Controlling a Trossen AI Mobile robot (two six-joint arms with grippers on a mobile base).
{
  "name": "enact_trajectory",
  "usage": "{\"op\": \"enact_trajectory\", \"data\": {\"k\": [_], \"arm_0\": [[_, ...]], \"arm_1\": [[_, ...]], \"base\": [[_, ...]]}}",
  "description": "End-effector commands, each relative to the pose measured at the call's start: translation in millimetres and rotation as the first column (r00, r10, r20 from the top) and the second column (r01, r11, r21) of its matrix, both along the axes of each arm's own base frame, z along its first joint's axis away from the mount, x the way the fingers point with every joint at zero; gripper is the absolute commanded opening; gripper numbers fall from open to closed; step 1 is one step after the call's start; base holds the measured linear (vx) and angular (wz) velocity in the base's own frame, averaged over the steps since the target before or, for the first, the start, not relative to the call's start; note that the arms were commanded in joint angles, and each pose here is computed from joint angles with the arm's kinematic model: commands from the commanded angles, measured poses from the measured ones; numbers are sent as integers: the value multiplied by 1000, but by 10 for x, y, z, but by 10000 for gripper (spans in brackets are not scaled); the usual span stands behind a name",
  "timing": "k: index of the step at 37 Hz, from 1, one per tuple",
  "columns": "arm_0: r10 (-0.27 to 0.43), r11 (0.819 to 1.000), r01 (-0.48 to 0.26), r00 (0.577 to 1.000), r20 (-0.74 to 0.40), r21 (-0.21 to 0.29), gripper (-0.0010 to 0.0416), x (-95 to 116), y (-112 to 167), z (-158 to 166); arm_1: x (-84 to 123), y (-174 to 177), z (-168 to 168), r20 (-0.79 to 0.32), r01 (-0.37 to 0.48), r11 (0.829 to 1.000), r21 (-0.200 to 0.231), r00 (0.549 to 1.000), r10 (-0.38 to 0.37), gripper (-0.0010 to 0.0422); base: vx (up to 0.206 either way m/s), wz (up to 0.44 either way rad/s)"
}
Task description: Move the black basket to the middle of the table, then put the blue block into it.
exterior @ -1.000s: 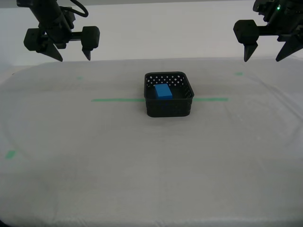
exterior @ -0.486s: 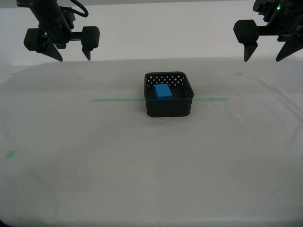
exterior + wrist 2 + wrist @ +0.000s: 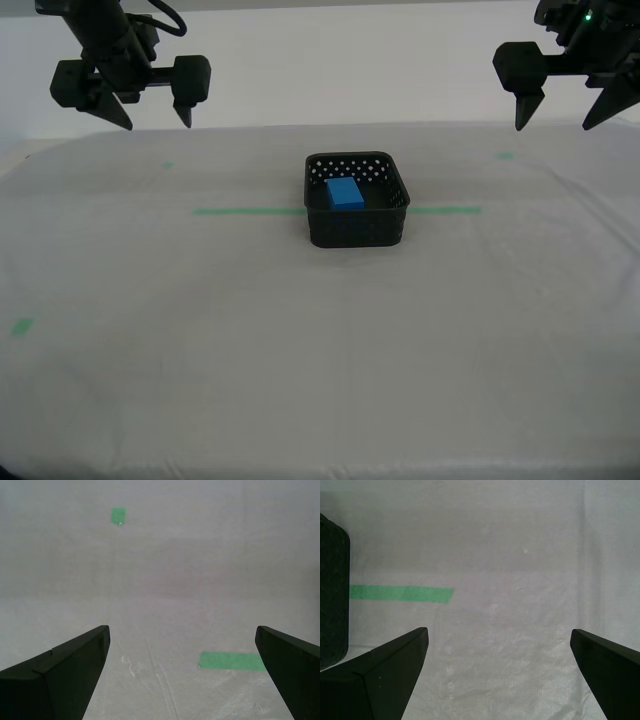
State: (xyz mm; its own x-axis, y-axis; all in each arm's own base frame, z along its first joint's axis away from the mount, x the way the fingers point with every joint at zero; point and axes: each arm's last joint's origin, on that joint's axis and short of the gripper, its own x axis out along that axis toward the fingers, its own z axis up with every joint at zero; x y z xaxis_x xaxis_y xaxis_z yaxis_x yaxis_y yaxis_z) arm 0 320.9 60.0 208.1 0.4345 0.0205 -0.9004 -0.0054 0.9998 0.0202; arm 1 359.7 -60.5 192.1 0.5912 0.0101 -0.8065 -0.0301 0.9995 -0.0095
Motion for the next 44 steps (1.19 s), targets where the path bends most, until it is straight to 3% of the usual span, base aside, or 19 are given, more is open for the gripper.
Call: {"op": "enact_trajectory", "data": {"k": [1,44], "arm_0": [[-1,1000,1,1000,2,-2,398,1,-2,3],[-1,1000,1,1000,1,-2,399,1,-2,3]], "arm_1": [[2,-1,2,2,4,1000,1,1000,-4,400],[2,-1,2,2,4,1000,1,1000,-4,400]], "base": [[0,0],[0,0]]}}
